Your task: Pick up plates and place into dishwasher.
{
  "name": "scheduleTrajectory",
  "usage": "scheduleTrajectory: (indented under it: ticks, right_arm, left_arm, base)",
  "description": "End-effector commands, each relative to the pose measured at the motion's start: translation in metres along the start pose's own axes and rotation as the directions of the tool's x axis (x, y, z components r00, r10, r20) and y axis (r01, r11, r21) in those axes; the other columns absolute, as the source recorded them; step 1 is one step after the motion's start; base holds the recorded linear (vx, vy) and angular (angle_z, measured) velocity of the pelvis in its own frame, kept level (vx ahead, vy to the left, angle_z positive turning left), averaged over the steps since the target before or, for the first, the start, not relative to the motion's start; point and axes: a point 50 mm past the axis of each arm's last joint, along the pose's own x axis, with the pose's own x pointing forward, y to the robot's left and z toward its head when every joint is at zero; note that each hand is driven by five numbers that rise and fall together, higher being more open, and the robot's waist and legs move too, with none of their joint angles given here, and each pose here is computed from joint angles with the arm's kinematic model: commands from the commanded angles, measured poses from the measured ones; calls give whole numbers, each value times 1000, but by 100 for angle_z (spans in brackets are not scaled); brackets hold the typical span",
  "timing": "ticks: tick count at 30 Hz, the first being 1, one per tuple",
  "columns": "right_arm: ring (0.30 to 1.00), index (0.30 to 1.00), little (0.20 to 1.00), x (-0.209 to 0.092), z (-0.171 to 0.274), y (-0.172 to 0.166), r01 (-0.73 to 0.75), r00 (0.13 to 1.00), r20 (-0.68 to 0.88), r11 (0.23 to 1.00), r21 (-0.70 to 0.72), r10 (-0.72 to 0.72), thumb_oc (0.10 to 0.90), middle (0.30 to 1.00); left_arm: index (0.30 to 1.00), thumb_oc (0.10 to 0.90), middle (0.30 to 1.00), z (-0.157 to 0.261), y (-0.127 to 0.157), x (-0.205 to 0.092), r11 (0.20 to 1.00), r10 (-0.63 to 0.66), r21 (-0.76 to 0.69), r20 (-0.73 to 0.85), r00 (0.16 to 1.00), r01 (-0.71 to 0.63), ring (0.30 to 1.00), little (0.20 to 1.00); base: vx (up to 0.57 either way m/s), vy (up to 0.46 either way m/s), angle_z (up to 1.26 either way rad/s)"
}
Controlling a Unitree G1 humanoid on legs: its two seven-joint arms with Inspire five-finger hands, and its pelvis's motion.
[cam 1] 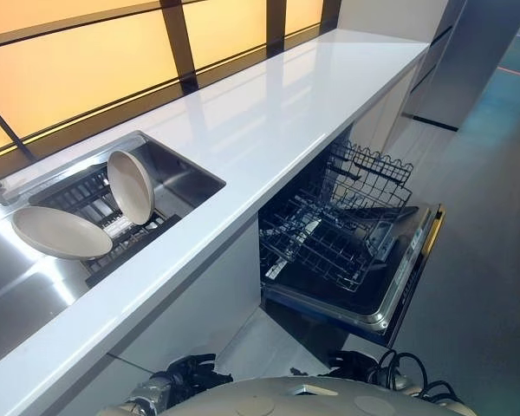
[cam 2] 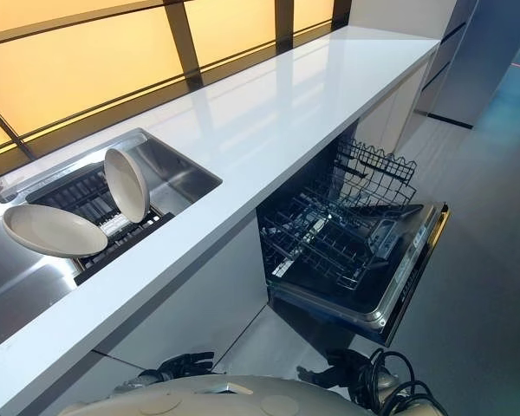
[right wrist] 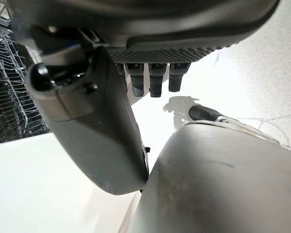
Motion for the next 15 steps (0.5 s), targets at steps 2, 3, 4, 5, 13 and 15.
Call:
scheduleTrajectory:
  ticks: [2, 3, 4, 5, 13, 15]
  right_arm:
    - [900, 900, 900, 3, 8, 9, -31, 999, 9, 999, -38, 32, 800, 900]
    - [900, 900, 900, 3, 8, 8, -32, 999, 9, 999, -41, 33, 800, 900]
    - [900, 900, 900, 3, 7, 8, -32, 999, 8, 999, -42, 32, 800, 900]
    - [900, 900, 900, 3, 7, 7, -31, 999, 8, 999, -42, 32, 800, 900]
    - [900, 900, 900, 3, 6, 8, -32, 999, 3, 999, -42, 32, 800, 900]
    - [900, 900, 900, 3, 5, 8, -33, 999, 2, 998, -44, 33, 800, 900]
  left_arm:
    - [900, 800, 900, 6, -4, 2, 999, -20, 44, 6, 1000, 19, 900, 900]
    - [900, 800, 900, 6, -4, 2, 999, -19, 43, 11, 1000, 18, 900, 900]
    - [900, 800, 900, 6, -4, 2, 999, -19, 36, 11, 1000, 18, 900, 900]
    - [900, 800, 900, 6, -4, 2, 999, -19, 34, 7, 1000, 19, 900, 900]
    - [900, 800, 900, 3, -4, 2, 999, -16, 40, -8, 1000, 17, 900, 900]
    - [900, 800, 900, 3, -4, 2, 999, -15, 39, -9, 1000, 16, 900, 900]
  base:
    - [0, 0, 0]
    - [0, 0, 0]
    - [0, 0, 0]
    - [0, 0, 0]
    - [0, 0, 0]
    - [0, 0, 0]
